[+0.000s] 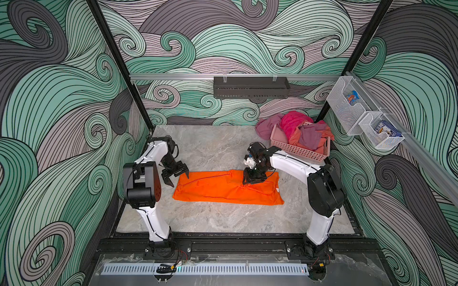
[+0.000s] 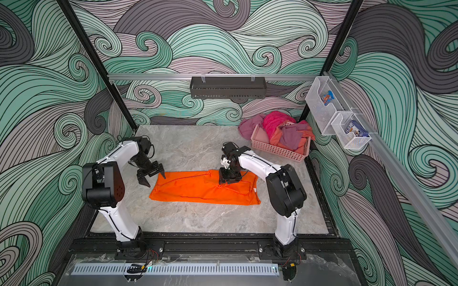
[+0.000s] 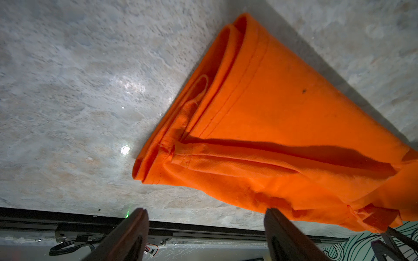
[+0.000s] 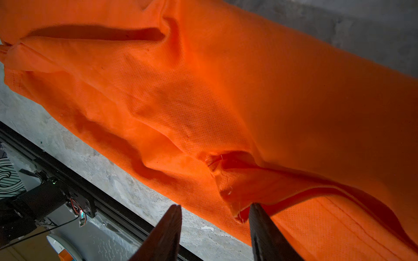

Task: Fold and stack t-shirts
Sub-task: Smooth out the T-shirt at the center of the board.

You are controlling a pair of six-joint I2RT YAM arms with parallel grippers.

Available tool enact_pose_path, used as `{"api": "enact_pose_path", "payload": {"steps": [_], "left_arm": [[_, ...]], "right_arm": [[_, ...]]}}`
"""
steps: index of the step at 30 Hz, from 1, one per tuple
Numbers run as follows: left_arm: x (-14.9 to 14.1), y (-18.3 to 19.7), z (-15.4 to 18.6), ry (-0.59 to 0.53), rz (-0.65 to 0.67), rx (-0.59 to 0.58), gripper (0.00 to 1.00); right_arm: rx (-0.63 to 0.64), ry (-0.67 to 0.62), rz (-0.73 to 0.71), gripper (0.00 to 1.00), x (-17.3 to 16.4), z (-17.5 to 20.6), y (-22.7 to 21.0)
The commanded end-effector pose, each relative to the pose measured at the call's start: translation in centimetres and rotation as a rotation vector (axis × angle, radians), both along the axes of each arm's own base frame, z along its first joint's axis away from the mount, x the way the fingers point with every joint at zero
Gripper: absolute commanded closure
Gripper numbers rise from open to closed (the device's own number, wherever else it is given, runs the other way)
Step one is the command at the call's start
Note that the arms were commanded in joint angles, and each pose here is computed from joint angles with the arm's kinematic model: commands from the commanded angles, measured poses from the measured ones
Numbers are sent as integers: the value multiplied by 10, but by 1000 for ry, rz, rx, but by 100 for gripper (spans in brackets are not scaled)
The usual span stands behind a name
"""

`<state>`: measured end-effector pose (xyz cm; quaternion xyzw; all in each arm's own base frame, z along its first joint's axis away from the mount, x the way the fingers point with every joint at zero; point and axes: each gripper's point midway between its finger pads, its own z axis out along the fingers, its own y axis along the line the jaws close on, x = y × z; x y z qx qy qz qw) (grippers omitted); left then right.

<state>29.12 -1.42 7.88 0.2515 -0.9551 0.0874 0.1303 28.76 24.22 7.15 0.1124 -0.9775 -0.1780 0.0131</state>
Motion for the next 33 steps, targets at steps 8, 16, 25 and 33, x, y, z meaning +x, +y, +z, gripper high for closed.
{"api": "enact_pose_path", "payload": {"steps": [8, 16, 25, 33], "left_arm": [[-3, 3, 2, -12, -3, -10, 16], [-3, 3, -2, -6, 1, -27, 16], [1, 1, -5, -2, 0, -49, 16], [4, 2, -6, -3, -1, -55, 16]], "right_arm": [[-13, 1, 31, 76, -2, -1, 7], [-34, 22, 31, 87, -22, 0, -1], [-66, -31, 17, 100, -24, 13, -9], [-143, -132, -28, 47, -1, 31, -21]]}}
